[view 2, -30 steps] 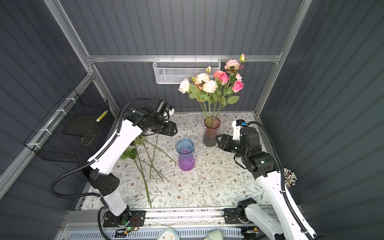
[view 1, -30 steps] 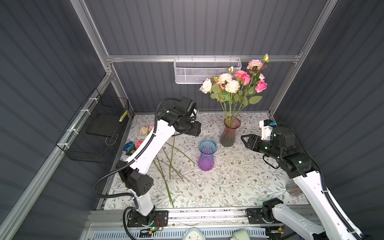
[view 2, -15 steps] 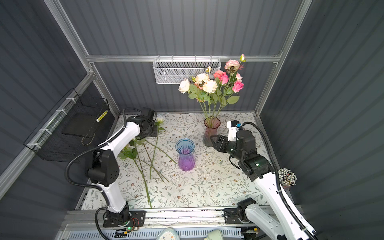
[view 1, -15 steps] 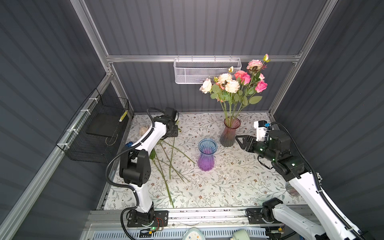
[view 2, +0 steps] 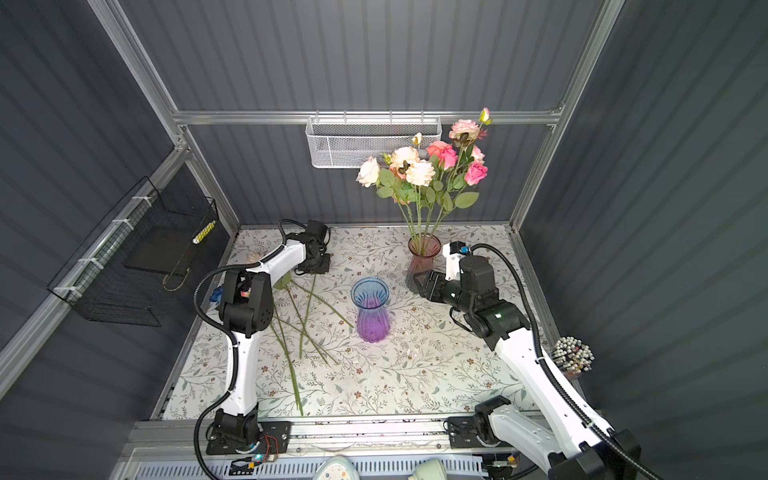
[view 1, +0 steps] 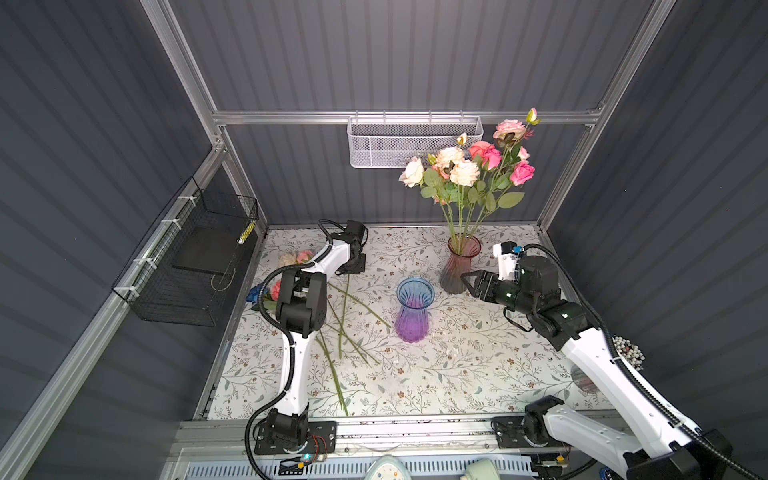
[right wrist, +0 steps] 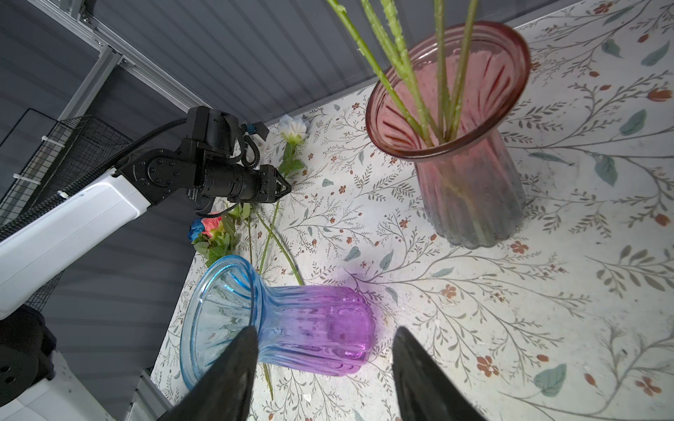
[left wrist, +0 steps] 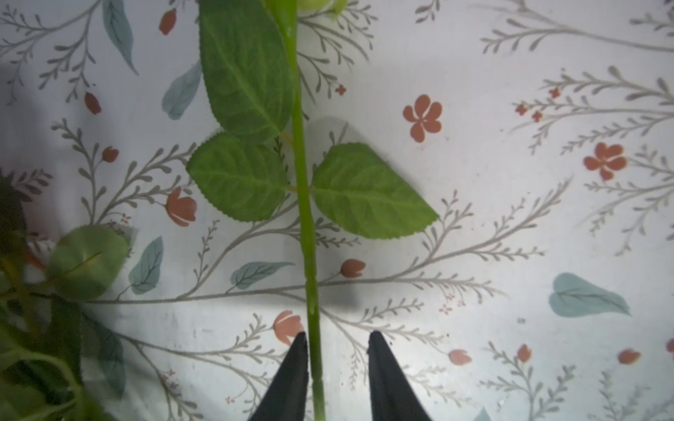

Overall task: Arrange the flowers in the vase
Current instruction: 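Lower the left gripper to the loose roses and grasp a stem, then lift the white rose high with the left gripper over the blue-purple vase, then lower the white rose stem into the blue-purple vase and open the left gripper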

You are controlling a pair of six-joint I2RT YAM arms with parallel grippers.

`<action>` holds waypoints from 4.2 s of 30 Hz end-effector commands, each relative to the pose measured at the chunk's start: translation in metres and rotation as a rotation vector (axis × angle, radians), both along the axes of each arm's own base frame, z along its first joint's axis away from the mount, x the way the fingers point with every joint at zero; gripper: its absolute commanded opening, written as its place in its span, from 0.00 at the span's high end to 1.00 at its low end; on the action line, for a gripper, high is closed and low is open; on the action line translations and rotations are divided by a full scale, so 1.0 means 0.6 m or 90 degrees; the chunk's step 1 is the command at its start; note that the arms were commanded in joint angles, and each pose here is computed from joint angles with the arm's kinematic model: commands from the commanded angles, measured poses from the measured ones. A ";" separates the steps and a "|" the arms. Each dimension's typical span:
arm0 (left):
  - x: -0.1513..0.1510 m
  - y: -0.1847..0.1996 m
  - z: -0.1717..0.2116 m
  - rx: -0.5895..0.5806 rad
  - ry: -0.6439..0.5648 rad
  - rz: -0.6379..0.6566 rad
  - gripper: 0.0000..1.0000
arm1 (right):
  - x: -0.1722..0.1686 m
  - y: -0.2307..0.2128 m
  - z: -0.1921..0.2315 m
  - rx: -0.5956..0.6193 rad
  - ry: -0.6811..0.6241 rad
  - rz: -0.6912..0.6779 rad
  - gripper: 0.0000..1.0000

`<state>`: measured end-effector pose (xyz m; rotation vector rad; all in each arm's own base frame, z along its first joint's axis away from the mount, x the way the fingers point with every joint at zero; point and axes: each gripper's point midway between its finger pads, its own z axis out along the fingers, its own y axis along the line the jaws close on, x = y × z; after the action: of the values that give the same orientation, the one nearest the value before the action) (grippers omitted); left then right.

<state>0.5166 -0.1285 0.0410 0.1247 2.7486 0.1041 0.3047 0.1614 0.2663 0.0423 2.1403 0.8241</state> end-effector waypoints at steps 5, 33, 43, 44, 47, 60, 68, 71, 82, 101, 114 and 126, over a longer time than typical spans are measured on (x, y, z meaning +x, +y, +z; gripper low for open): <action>0.005 -0.009 0.008 -0.034 0.006 -0.007 0.94 | 0.008 0.011 0.010 -0.003 -0.016 0.018 0.39; -0.124 -0.090 0.668 -0.478 -0.584 -0.173 1.00 | -0.048 0.031 0.050 0.069 -0.101 0.095 0.38; -0.238 -0.124 0.751 -0.604 -0.622 -0.286 1.00 | -0.052 0.025 0.051 0.072 -0.102 0.085 0.38; -0.256 -0.132 0.765 -0.612 -0.637 -0.308 1.00 | -0.052 0.025 0.052 0.072 -0.103 0.086 0.38; -0.308 -0.159 0.808 -0.618 -0.694 -0.375 1.00 | -0.052 0.024 0.051 0.071 -0.103 0.084 0.38; -0.359 -0.209 0.905 -0.670 -0.754 -0.448 1.00 | -0.052 0.021 0.052 0.079 -0.104 0.072 0.38; -0.331 -0.246 0.867 -0.681 -0.727 -0.448 1.00 | -0.054 0.022 0.051 0.081 -0.102 0.077 0.38; -0.319 -0.274 0.805 -0.675 -0.692 -0.441 1.00 | -0.055 0.024 0.043 0.086 -0.093 0.078 0.38; -0.318 -0.366 0.552 -0.588 -0.530 -0.418 0.97 | -0.054 0.031 0.014 0.092 -0.067 0.085 0.38; -0.343 -0.330 0.485 -0.477 -0.461 -0.410 0.48 | -0.051 0.031 0.014 0.089 -0.074 0.085 0.37; -0.317 -0.171 0.465 -0.283 -0.528 -0.183 0.33 | -0.060 0.028 0.020 0.083 -0.083 0.088 0.38; -0.244 0.092 0.218 -0.108 -0.253 0.241 0.50 | -0.068 0.024 0.005 0.065 -0.066 0.091 0.40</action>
<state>0.3836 -0.0863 0.2051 -0.3183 2.2113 -0.0687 0.2684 0.1747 0.2722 -0.0766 2.0113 0.9995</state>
